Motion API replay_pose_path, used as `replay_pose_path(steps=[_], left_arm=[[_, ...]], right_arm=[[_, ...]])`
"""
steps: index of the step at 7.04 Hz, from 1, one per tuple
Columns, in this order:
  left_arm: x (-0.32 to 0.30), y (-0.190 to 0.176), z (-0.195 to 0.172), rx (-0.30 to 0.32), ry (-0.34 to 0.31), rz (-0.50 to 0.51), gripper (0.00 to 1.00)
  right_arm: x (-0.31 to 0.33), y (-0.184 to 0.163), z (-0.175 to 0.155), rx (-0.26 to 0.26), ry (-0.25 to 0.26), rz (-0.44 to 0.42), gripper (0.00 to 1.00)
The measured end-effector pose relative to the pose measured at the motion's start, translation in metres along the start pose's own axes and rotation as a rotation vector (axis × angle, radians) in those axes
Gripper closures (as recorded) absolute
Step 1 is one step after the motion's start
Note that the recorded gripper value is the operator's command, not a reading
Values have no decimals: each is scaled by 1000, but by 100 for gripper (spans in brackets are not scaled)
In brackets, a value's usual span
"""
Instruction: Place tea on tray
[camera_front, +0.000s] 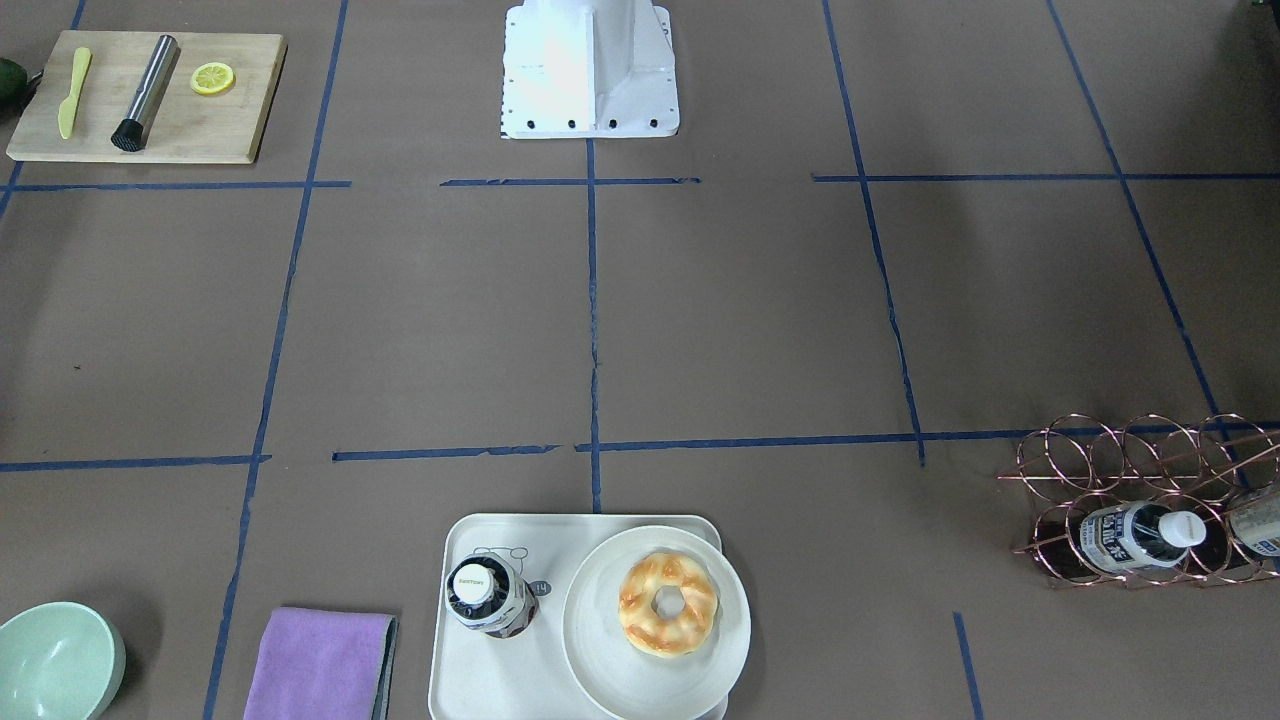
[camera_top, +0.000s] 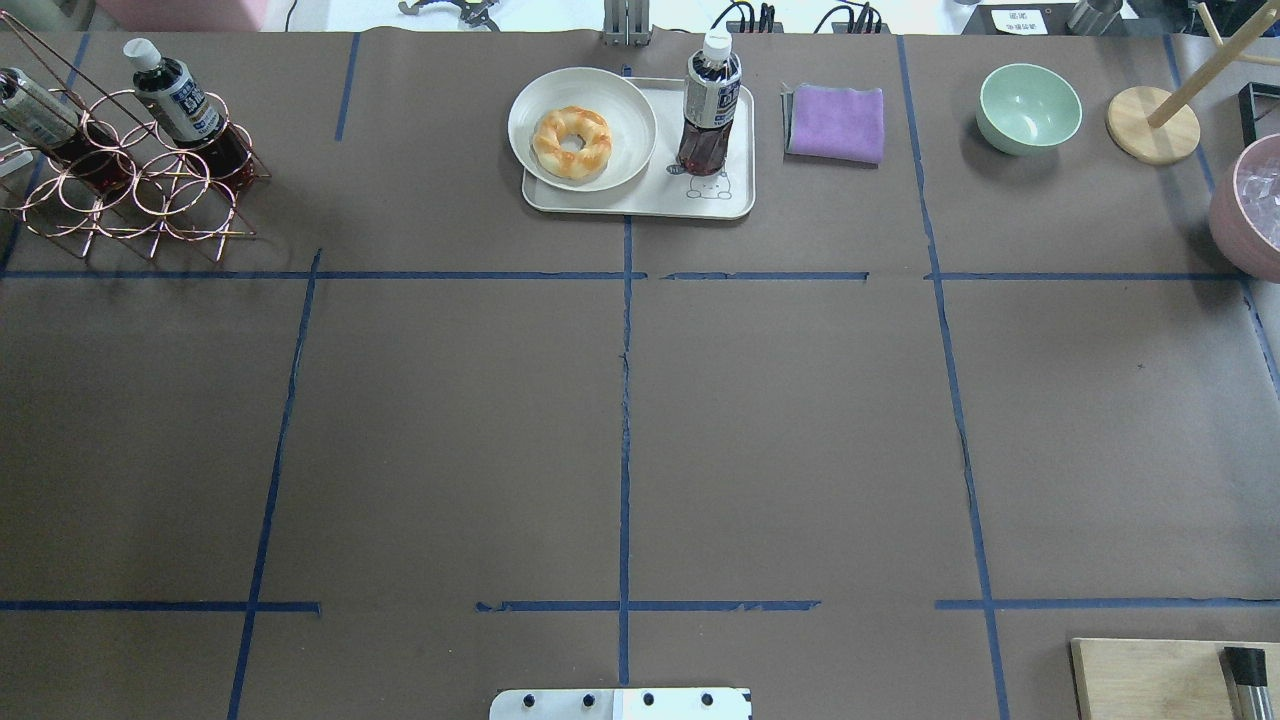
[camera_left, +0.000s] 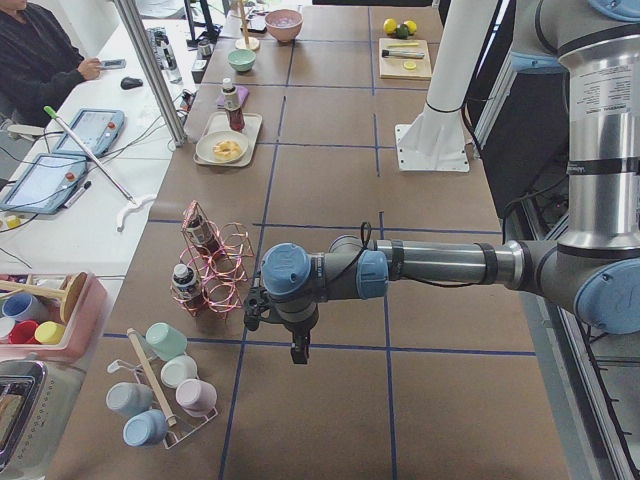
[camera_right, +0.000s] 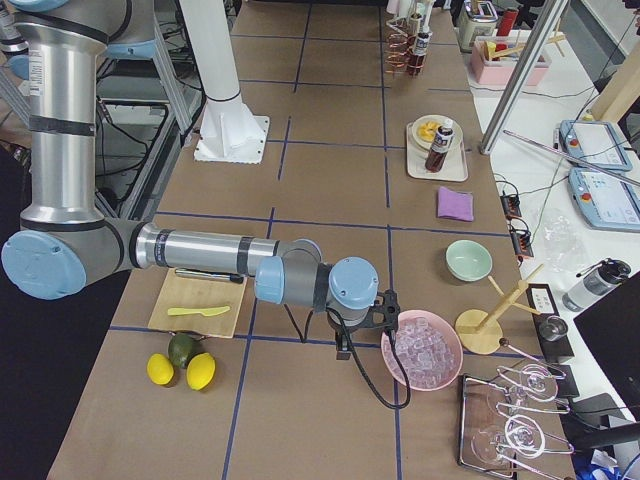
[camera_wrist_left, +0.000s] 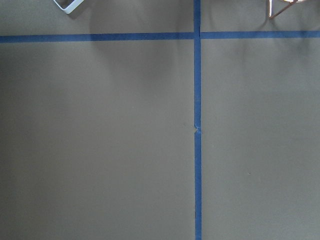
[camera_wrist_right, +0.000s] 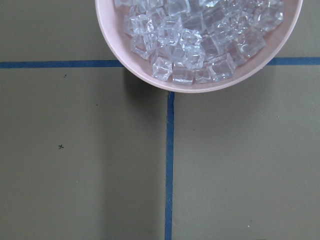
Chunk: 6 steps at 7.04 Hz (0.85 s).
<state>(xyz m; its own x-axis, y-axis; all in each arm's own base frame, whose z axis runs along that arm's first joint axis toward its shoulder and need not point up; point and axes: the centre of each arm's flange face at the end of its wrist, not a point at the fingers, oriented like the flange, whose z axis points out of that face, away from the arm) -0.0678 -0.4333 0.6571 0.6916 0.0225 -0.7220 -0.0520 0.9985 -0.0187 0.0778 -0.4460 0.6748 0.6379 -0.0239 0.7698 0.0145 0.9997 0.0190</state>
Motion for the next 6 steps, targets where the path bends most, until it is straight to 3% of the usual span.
replay_pose_path(steps=[6], left_arm=[[0,-1,0,0,0,3,0]], right_arm=[[9,-1,-22,54,-7,21,0]])
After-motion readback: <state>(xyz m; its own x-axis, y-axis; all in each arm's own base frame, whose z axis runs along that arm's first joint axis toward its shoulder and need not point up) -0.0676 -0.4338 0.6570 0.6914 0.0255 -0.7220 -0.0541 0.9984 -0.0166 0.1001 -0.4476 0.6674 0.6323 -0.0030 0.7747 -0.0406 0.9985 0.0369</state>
